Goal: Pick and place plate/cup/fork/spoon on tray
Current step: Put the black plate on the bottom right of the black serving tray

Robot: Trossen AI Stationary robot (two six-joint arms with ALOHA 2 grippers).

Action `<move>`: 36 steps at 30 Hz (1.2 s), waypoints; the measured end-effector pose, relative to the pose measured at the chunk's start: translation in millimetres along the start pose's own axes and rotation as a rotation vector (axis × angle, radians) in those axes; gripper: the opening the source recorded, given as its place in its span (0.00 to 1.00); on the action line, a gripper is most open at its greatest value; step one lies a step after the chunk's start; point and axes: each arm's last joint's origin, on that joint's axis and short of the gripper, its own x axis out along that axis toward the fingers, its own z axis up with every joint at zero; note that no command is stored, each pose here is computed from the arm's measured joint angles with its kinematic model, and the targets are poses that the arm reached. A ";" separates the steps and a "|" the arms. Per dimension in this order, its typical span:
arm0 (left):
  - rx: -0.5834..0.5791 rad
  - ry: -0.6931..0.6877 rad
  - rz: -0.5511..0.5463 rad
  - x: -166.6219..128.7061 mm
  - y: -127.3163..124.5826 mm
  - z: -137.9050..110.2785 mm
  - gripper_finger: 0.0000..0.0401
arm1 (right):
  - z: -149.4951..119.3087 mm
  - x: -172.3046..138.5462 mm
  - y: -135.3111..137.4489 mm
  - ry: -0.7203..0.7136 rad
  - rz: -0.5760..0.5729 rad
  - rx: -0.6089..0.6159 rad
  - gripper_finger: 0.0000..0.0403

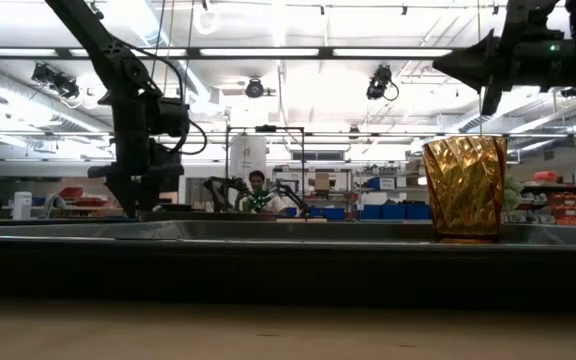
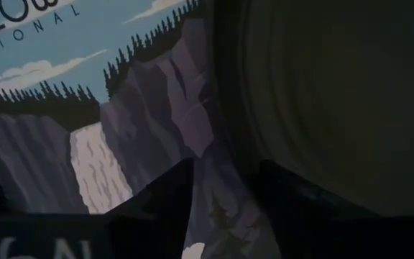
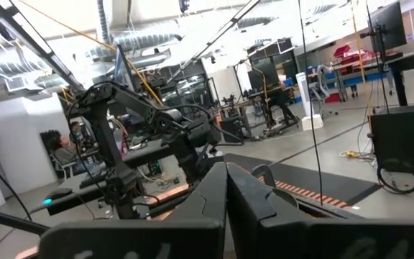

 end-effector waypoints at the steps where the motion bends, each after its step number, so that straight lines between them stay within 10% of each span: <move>1: 0.000 0.002 0.000 0.1 0.0 -0.2 0.41 | 0.5 0.0 0.1 -0.005 0.002 0.001 0.03; 18: 0.062 -0.121 -0.028 -2.7 -19.8 4.9 0.04 | 1.7 0.0 0.9 -0.014 0.022 0.014 0.03; 36: 0.041 -0.286 -0.038 -6.5 -24.2 19.4 0.02 | 4.1 -0.1 1.3 -0.039 0.024 0.047 0.03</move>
